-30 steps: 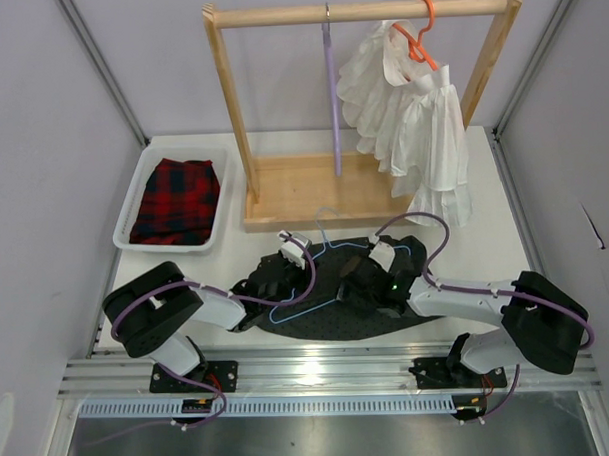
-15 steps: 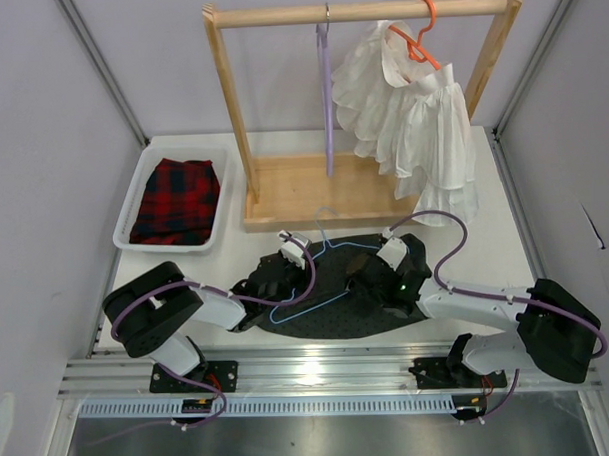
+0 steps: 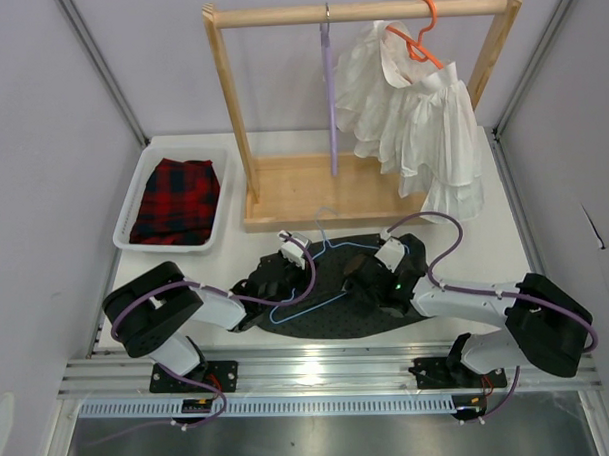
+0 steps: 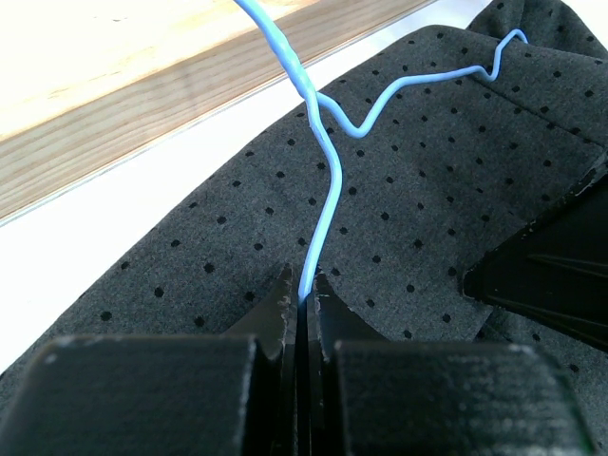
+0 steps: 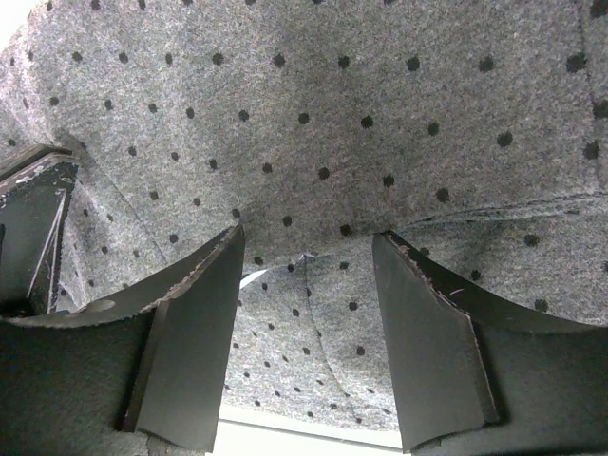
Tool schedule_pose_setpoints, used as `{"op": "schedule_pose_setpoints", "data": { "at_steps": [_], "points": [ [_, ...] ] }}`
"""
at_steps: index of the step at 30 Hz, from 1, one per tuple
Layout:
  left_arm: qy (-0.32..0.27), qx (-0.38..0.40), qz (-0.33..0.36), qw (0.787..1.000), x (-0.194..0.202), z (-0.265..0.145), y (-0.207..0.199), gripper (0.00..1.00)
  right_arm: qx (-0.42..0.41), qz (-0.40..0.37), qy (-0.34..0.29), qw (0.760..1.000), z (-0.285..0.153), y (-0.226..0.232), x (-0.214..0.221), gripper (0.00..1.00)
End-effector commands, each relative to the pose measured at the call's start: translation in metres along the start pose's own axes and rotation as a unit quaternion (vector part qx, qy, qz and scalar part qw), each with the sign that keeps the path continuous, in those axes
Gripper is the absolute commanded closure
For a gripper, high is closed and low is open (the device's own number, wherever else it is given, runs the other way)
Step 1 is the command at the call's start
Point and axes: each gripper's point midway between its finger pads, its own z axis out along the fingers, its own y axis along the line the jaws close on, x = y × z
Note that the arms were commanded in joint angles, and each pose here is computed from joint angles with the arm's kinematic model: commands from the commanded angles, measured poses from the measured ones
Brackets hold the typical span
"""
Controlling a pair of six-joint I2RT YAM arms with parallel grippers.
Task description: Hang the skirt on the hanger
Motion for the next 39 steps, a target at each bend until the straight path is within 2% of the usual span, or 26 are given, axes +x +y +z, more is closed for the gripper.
{"op": "schedule_pose_setpoints", "data": {
  "at_steps": [1,5,8,11,16,28,39],
  "points": [
    [-0.031,0.009,0.000,0.999,-0.020,0.003,-0.006,1.00,-0.004,0.021,-0.017,1.000,0.004,0.006,-0.005,0.38],
    [-0.033,0.009,0.000,0.999,-0.021,0.003,-0.006,1.00,0.000,0.024,-0.021,0.999,0.008,0.004,-0.008,0.44],
    [-0.034,0.009,0.000,0.999,-0.020,0.003,-0.006,1.00,0.001,0.026,-0.028,0.999,0.008,0.005,-0.014,0.59],
    [-0.037,0.010,-0.002,0.999,-0.021,0.002,-0.006,1.00,0.004,0.025,-0.033,0.999,0.008,0.006,-0.020,0.81],
    [-0.043,0.007,0.001,0.999,-0.025,0.004,-0.006,1.00,-0.001,0.017,-0.043,0.999,-0.003,0.011,-0.033,1.00],
    [-0.065,-0.004,0.025,0.998,-0.040,0.012,-0.002,1.00,-0.026,0.016,-0.040,0.999,-0.039,0.006,-0.052,1.00],
    [-0.093,-0.003,0.041,0.995,-0.064,0.027,-0.007,1.00,-0.033,0.001,-0.024,0.999,-0.051,0.004,-0.050,1.00]
  ]
}}
